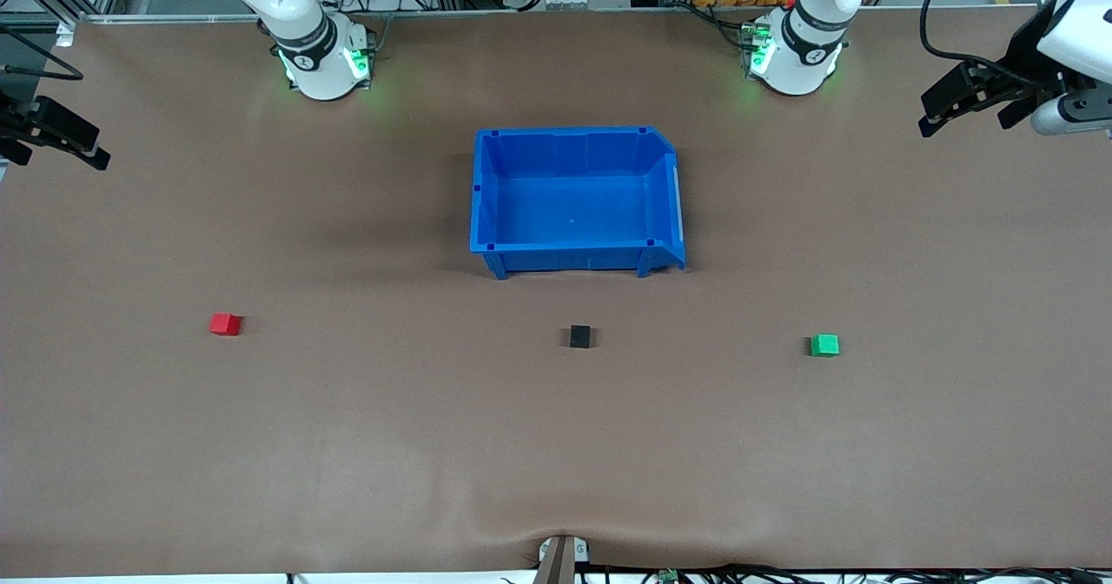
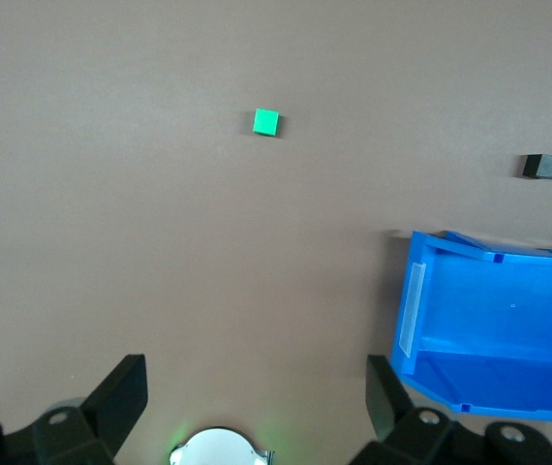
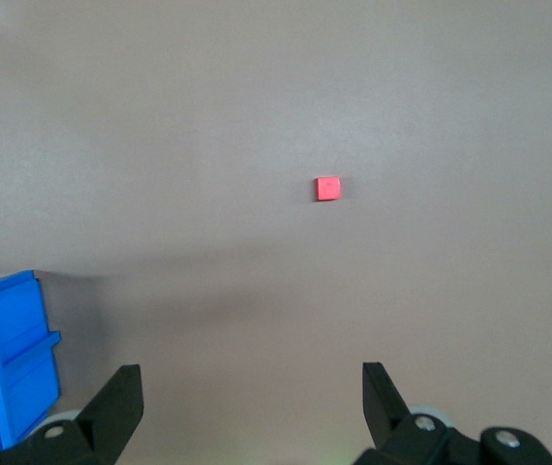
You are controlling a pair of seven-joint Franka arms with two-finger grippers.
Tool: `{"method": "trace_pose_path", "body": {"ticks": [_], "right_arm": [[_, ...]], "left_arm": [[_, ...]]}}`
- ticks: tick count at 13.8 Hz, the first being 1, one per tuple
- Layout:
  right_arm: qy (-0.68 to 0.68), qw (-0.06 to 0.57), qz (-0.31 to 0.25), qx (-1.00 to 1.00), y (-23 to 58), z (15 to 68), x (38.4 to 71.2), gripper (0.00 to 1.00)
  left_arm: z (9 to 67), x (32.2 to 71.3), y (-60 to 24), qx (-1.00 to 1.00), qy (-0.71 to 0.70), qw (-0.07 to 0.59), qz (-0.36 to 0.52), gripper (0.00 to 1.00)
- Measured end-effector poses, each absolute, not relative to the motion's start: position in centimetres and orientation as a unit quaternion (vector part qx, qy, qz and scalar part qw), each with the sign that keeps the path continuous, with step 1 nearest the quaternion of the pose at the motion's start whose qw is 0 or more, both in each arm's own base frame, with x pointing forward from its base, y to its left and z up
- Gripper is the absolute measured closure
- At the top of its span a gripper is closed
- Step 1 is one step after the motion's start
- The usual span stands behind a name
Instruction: Attach green and red cubes to black cube
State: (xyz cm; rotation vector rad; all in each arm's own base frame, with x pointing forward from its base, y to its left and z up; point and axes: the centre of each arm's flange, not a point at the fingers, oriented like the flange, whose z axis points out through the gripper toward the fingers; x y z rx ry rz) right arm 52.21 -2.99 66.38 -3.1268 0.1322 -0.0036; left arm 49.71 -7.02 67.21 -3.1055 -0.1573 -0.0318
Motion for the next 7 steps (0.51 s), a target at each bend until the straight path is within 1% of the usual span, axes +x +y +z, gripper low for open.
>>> {"method": "trace_pose_path", "body": {"ticks": [7], "right_arm": [[0.042, 0.006, -0.001, -0.999, -2.98, 66.37, 52.21, 0.0]], "left_arm": [[67.28, 49.68, -7.25, -0.999, -0.048, 0.016, -0.011, 0.0]]}}
